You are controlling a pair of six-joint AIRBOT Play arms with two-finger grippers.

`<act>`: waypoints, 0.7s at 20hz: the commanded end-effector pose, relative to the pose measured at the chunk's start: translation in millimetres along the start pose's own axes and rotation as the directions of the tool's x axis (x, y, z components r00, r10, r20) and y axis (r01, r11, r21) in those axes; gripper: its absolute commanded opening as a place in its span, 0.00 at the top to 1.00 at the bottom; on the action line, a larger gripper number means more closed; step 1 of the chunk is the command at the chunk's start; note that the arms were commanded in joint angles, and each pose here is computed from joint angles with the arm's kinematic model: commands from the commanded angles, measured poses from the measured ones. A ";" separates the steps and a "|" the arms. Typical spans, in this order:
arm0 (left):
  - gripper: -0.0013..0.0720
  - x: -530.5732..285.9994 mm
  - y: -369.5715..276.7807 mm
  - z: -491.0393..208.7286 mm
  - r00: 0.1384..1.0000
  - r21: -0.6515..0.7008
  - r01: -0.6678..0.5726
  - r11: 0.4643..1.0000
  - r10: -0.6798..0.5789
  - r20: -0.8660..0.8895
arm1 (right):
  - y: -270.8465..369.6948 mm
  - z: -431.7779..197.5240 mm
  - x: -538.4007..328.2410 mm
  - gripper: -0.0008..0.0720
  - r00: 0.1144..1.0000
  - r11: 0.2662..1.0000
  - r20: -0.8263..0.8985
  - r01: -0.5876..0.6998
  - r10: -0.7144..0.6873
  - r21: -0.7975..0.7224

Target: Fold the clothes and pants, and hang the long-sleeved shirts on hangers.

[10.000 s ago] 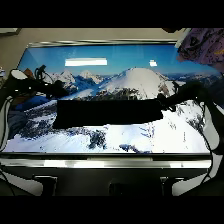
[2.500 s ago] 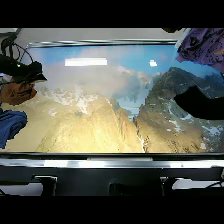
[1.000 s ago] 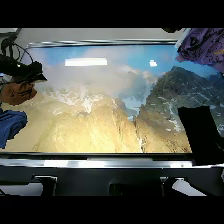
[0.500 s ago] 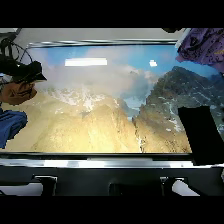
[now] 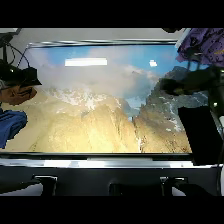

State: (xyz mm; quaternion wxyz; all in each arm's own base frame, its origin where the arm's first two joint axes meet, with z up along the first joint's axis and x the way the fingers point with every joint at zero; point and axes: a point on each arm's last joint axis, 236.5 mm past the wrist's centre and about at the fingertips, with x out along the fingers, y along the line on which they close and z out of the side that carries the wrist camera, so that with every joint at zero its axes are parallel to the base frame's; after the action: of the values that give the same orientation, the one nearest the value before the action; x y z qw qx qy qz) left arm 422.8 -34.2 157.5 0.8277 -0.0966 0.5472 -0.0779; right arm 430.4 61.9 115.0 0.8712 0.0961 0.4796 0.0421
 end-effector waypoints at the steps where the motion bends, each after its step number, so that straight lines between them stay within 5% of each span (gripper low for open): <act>1: 0.96 1.7 6.1 -17.8 1.000 0.034 -0.027 0.999 0.027 -0.002 | 75.9 -18.5 1.3 0.94 0.995 0.984 -0.020 -0.104 0.102 -0.143; 14: 0.96 2.6 6.3 -32.2 0.998 0.024 -0.025 0.999 0.027 -0.059 | 85.1 -6.2 1.2 0.94 0.993 0.979 0.043 -0.100 0.110 -0.178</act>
State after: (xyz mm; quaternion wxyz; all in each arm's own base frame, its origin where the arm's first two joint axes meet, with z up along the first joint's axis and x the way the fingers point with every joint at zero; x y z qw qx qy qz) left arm 395.0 -31.0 142.3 0.8147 -0.0777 0.5696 -0.0763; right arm 426.1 145.3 126.8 0.8831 0.0456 0.4494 0.1267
